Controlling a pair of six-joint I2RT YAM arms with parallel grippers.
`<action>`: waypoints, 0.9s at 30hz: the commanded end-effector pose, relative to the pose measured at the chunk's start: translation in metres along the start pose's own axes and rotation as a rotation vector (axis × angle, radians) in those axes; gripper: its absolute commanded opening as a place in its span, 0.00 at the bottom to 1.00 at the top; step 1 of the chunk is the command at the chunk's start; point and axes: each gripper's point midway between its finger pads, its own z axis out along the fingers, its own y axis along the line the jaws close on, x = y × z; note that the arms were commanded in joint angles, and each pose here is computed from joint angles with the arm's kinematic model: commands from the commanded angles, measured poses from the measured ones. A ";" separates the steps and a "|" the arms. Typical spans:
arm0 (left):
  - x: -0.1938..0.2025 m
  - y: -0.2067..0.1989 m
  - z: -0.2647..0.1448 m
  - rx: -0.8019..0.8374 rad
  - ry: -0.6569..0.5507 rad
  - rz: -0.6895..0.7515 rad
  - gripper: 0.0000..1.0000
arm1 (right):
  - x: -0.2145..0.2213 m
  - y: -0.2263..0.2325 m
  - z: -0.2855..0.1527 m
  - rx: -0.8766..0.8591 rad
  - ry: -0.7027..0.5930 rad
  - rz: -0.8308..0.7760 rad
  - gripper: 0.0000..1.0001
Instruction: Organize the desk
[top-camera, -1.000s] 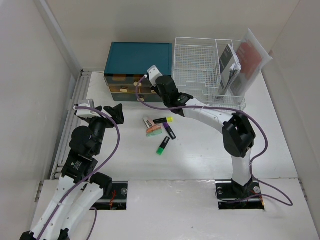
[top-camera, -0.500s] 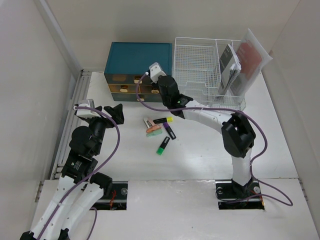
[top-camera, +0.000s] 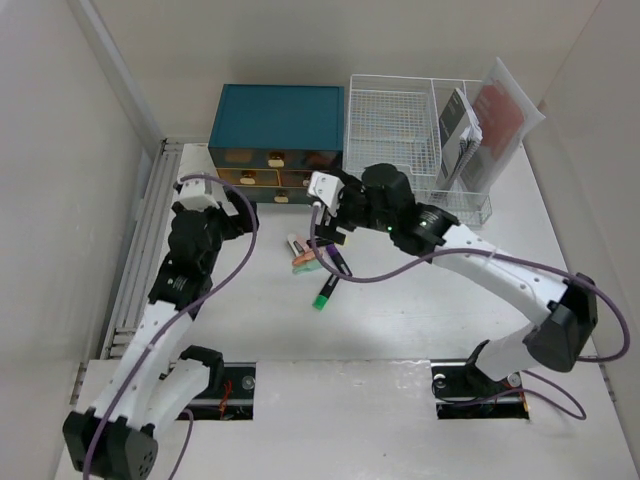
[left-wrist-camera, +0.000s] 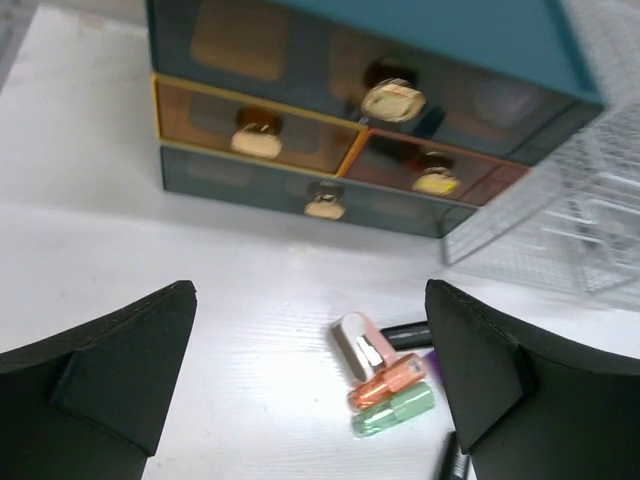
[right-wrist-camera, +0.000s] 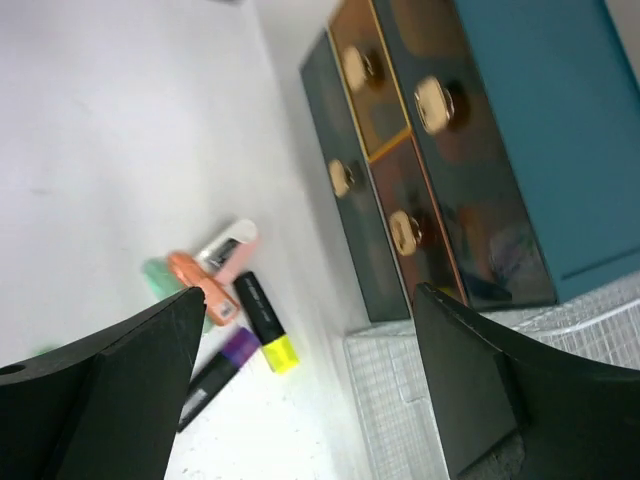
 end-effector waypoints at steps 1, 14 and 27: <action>-0.012 -0.003 0.022 0.045 -0.012 -0.079 0.97 | -0.005 0.041 -0.019 -0.219 -0.060 0.004 0.89; 0.015 0.035 0.119 0.059 0.101 -0.131 0.69 | 0.003 -0.005 -0.070 -0.221 -0.218 0.184 0.85; 0.055 0.056 0.180 0.068 0.183 -0.164 0.71 | 0.011 -0.014 -0.078 -0.189 -0.242 0.207 0.83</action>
